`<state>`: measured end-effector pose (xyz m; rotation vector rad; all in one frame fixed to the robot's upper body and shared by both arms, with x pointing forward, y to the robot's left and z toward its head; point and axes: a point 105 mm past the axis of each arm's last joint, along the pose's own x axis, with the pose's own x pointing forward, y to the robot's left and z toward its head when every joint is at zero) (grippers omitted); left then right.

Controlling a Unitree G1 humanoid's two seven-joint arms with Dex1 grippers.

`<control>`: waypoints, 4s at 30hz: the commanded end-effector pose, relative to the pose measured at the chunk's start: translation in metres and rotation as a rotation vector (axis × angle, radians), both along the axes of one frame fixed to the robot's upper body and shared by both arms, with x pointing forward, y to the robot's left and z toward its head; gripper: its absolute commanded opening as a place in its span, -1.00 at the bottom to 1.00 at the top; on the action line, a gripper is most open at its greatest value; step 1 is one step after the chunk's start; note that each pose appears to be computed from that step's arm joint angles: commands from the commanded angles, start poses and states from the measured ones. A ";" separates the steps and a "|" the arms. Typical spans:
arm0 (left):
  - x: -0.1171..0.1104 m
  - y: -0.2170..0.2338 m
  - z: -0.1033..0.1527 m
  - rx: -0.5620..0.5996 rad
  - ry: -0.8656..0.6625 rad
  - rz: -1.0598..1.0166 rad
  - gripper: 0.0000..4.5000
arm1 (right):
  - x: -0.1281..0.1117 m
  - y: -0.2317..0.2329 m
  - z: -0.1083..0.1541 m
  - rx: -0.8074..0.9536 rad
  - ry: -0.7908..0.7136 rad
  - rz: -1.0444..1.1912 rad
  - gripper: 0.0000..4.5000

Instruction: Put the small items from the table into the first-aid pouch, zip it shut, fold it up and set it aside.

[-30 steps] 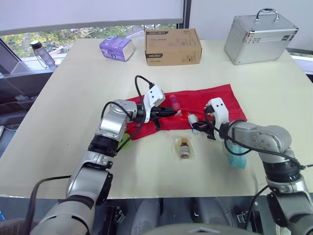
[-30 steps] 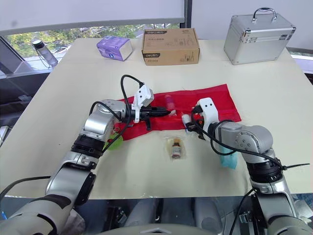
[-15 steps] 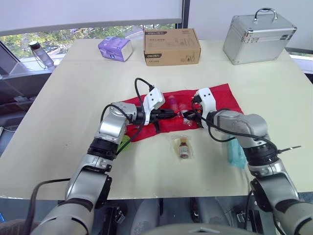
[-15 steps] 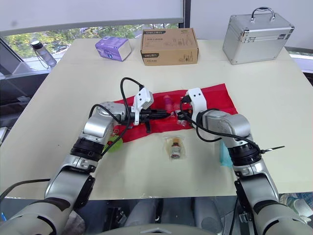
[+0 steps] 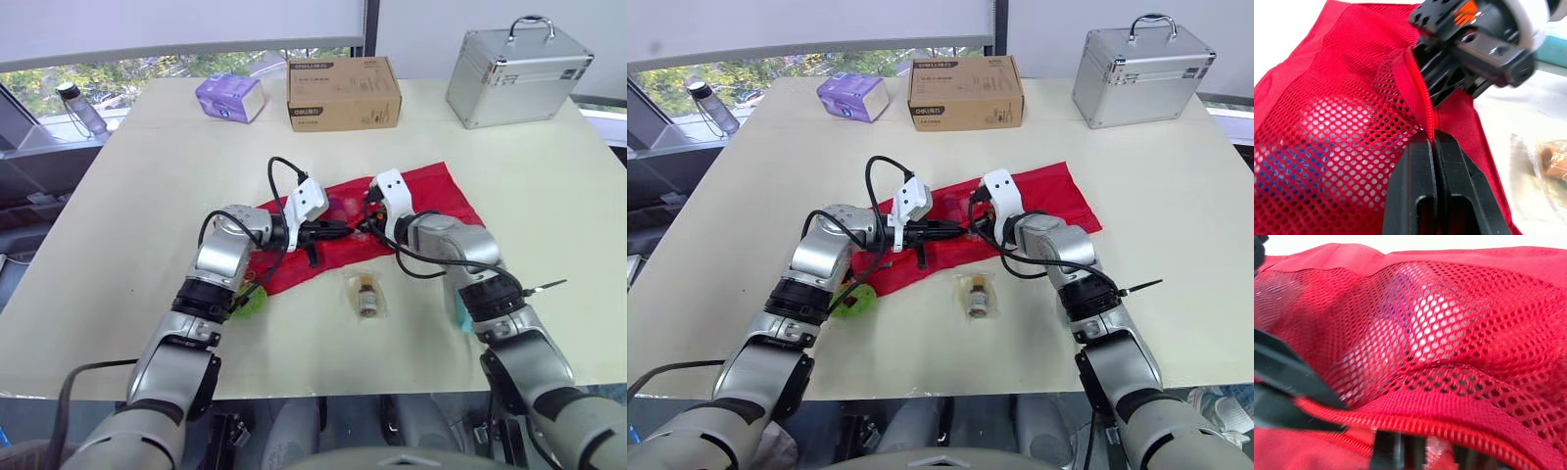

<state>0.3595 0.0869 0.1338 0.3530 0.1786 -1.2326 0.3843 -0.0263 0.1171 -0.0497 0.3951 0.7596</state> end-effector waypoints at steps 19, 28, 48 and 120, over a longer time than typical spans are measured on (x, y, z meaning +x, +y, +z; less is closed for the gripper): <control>0.009 0.005 0.017 -0.036 -0.018 0.021 -1.00 | -0.046 -0.016 0.014 0.006 -0.113 0.083 -0.98; 0.004 0.005 0.013 -0.019 -0.015 0.007 -1.00 | -0.018 0.002 0.010 -0.014 -0.146 0.027 -0.98; 0.009 0.010 0.011 -0.037 -0.024 0.059 -1.00 | -0.024 -0.010 0.027 0.021 -0.278 0.049 -0.98; -0.006 -0.026 0.023 0.016 -0.057 0.362 0.28 | -0.223 -0.150 0.105 0.030 -0.452 0.127 1.00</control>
